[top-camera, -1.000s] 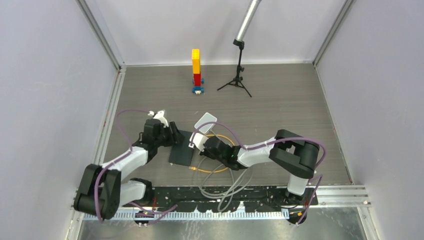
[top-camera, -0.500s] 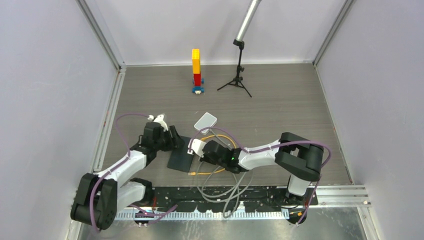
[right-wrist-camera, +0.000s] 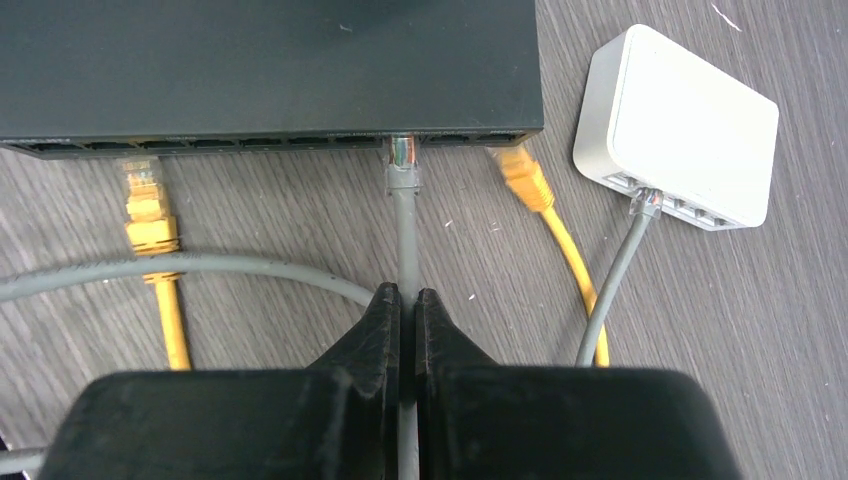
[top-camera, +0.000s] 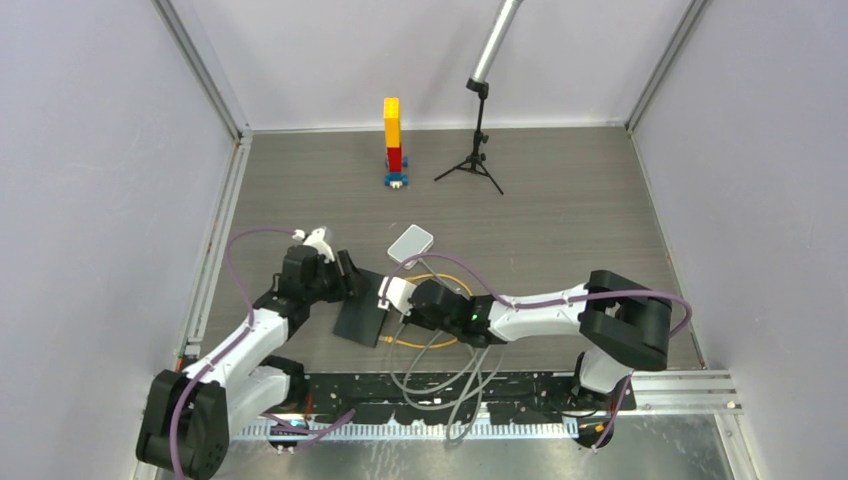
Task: Insert the plug into the switch port
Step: Insert the connector into the switch port.
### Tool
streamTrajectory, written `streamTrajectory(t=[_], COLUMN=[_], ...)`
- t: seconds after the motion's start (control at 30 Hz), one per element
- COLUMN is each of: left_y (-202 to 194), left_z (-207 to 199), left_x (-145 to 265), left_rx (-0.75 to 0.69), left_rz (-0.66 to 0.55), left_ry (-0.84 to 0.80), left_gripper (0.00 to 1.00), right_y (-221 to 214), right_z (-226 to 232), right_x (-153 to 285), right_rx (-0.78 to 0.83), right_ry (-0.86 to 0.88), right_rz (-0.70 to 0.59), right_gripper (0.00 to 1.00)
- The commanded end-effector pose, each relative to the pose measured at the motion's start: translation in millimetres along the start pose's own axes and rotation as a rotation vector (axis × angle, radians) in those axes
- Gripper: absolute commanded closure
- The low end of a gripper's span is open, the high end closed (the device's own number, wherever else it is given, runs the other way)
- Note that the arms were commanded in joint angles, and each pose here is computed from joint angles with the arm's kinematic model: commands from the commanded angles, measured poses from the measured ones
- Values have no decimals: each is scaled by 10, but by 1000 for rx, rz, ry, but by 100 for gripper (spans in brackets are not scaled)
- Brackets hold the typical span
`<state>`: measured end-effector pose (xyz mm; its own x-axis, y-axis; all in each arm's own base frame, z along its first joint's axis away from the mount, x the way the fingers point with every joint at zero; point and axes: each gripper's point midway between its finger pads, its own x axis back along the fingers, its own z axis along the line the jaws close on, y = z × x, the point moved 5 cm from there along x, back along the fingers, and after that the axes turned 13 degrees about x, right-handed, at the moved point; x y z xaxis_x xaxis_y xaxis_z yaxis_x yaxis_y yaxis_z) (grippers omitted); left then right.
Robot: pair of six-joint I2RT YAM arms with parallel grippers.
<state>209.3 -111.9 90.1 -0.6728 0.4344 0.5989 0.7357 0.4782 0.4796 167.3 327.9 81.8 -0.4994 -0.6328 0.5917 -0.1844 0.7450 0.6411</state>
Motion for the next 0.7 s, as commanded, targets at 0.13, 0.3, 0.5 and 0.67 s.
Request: streamTrajectory(t=[0.13, 0.3, 0.5, 0.67], left_y=[-151, -178, -206, -233], left_z=[-337, -390, -518, -577], left_x=[21, -51, -192, -298], left_rx=[0, -5, -20, -37], left_rz=[133, 146, 168, 188], left_ry=[-218, -249, -271, -286], left_gripper=[46, 46, 46, 46], right_y=[629, 604, 517, 434], right_z=[-206, -223, -252, -197], right_x=[202, 258, 294, 289], right_rx=[-54, -53, -60, -68], right_ry=[-75, -94, -133, -118], right_rz=[-224, -203, -174, -161], right_gripper=[100, 100, 100, 100])
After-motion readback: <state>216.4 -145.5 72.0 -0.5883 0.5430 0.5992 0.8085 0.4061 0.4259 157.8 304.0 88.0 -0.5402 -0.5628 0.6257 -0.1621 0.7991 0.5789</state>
